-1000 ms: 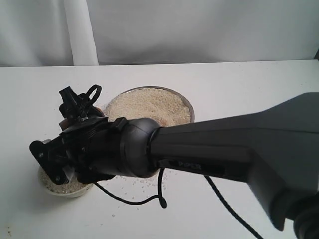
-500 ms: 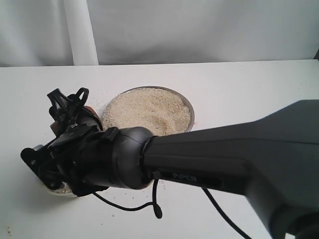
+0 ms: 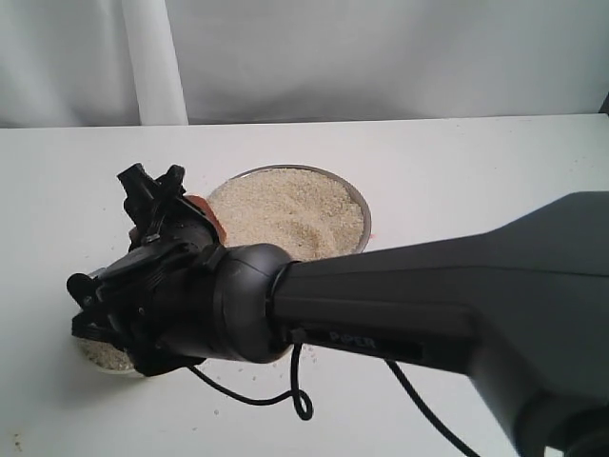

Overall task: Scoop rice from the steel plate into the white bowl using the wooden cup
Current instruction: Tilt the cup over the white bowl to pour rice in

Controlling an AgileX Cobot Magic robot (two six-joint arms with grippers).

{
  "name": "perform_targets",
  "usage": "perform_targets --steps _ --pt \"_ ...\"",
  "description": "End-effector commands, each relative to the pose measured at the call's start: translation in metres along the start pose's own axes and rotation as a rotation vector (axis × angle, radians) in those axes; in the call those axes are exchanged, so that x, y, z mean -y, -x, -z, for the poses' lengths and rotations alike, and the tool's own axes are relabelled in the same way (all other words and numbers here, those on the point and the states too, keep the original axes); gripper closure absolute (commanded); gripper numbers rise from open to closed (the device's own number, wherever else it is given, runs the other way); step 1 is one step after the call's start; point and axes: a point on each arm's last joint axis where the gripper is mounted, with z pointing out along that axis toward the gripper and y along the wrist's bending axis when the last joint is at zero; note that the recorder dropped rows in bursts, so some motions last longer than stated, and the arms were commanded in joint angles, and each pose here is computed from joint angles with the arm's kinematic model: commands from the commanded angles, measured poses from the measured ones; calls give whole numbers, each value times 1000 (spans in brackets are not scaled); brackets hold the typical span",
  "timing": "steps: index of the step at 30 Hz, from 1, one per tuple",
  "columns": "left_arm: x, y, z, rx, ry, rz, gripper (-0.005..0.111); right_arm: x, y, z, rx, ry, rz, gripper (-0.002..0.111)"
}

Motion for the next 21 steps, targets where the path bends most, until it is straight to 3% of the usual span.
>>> perform_targets --steps 1,10,21 --pt "1 0 0 4 -8 8 107 3 7 13 0 -4 24 108" --pt "1 0 0 4 -8 8 107 -5 19 29 -37 52 98 108" --pt "1 0 0 4 -8 8 107 -1 32 40 -11 -27 209 108"
